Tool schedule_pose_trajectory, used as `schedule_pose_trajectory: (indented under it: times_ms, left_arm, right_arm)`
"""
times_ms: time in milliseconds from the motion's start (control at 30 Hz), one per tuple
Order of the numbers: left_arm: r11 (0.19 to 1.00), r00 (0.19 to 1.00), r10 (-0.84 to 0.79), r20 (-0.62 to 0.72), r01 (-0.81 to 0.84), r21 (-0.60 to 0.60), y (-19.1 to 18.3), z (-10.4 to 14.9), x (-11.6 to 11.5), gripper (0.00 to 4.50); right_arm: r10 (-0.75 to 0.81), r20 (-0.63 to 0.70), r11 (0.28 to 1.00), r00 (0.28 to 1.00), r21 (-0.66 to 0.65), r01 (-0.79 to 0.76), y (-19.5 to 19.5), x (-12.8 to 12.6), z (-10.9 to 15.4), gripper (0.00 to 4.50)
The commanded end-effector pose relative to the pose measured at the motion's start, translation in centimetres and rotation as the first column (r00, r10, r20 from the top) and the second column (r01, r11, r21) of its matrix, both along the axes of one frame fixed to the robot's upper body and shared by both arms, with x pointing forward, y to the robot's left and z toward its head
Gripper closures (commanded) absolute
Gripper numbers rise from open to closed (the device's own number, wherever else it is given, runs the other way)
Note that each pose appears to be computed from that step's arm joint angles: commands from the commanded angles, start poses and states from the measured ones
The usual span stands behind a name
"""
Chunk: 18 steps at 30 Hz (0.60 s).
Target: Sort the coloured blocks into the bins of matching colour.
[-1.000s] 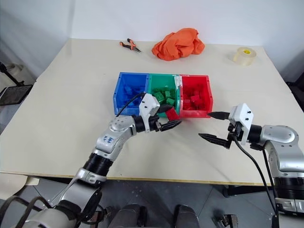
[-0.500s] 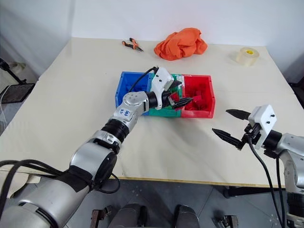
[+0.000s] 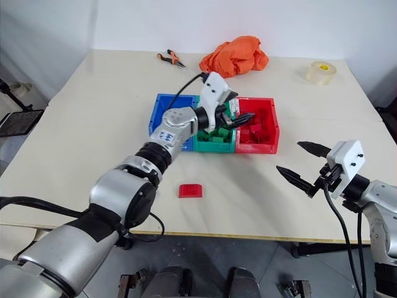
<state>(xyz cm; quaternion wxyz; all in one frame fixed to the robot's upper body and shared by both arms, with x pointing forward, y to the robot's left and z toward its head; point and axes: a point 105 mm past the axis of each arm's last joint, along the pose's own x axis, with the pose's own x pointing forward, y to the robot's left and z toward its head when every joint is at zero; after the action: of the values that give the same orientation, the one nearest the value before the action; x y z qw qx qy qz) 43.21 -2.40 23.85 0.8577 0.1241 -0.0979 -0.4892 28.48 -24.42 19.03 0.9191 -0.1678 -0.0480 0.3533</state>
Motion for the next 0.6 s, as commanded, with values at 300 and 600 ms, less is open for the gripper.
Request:
schedule_pose_trajectory:
  times_ms: [300, 600]
  left_arm:
    - [0.978, 0.987, -0.14, -0.079, 0.151, 0.143, 7.9, -4.9, -3.9, 0.05]
    - [0.943, 0.965, -0.207, -0.161, 0.241, 0.231, 11.5, -7.2, -8.9, 0.05]
  right_arm:
    - [0.092, 0.008, 0.995, 0.996, -0.029, -0.092, 0.7, 1.6, 1.7, 0.0]
    - [0.143, -0.004, 0.989, 0.99, -0.041, -0.143, 1.4, 2.3, 2.0, 0.0]
